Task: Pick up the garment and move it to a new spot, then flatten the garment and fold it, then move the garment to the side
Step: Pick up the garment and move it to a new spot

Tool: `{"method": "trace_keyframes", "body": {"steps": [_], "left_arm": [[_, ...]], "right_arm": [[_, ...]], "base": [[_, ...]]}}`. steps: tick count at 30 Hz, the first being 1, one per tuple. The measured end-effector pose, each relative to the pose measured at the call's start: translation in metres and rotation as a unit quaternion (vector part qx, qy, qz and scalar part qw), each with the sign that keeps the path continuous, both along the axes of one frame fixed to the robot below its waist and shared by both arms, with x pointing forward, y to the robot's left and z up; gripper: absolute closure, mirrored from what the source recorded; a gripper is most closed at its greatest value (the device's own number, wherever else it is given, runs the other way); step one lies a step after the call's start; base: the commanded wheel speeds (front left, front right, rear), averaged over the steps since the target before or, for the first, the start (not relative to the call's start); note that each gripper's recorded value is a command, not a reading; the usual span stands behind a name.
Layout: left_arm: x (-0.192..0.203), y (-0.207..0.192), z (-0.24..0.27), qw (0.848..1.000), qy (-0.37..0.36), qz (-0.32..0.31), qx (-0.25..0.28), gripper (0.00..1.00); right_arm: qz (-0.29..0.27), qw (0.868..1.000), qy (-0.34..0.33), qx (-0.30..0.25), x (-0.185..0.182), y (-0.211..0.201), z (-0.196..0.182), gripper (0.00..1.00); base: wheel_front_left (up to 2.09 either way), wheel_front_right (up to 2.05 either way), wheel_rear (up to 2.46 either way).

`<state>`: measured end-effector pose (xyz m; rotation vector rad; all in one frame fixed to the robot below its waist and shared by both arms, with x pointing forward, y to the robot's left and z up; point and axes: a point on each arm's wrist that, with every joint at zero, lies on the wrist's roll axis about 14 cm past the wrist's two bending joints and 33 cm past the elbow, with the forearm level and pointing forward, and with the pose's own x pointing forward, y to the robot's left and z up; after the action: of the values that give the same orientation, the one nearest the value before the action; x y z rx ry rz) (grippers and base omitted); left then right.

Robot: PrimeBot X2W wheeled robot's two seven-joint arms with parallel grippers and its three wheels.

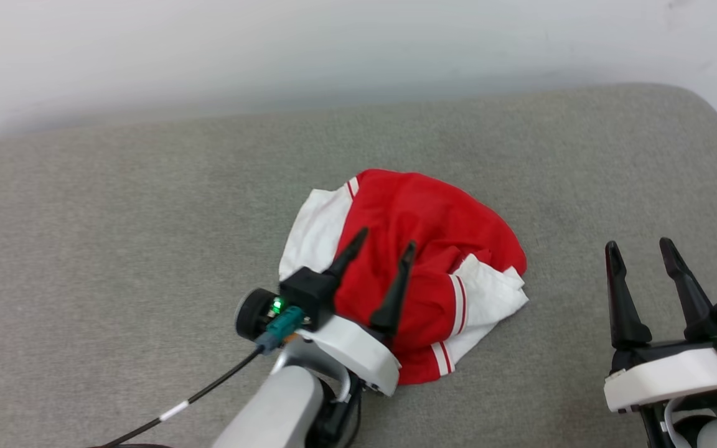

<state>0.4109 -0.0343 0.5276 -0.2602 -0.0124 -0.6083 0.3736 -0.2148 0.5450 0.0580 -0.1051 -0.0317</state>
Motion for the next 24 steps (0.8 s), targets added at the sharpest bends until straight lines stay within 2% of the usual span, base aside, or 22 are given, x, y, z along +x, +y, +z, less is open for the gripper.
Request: {"method": "trace_keyframes", "body": {"steps": [4, 9, 14, 19, 24], "left_arm": [[0.008, 0.04, 0.026, 0.996, -0.047, 0.071, -0.005, 0.0], [0.009, 0.108, 0.027, 0.983, -0.056, 0.173, 0.012, 0.0], [-0.003, 0.163, 0.015, 0.969, -0.048, 0.24, 0.043, 0.0], [-0.024, 0.184, 0.002, 0.963, -0.031, 0.257, 0.076, 0.0], [-0.032, 0.184, 0.004, 0.963, -0.029, 0.252, 0.086, 0.0]], "right_arm": [[0.006, 1.0, 0.0, -0.001, -0.005, 0.004, 0.003, 0.0], [0.015, 1.0, 0.001, -0.003, -0.008, 0.01, 0.006, 0.0], [0.022, 1.0, 0.007, -0.002, -0.014, 0.014, 0.004, 0.0], [0.02, 1.0, 0.019, 0.002, -0.025, 0.013, -0.001, 0.0], [0.02, 0.999, 0.027, 0.005, -0.029, 0.012, -0.005, 0.0]], "base": [[0.0, 0.0, 0.0], [0.0, 0.0, 0.0], [0.0, 0.0, 0.0], [0.0, 0.0, 0.0], [0.0, 0.0, 0.0]]}}
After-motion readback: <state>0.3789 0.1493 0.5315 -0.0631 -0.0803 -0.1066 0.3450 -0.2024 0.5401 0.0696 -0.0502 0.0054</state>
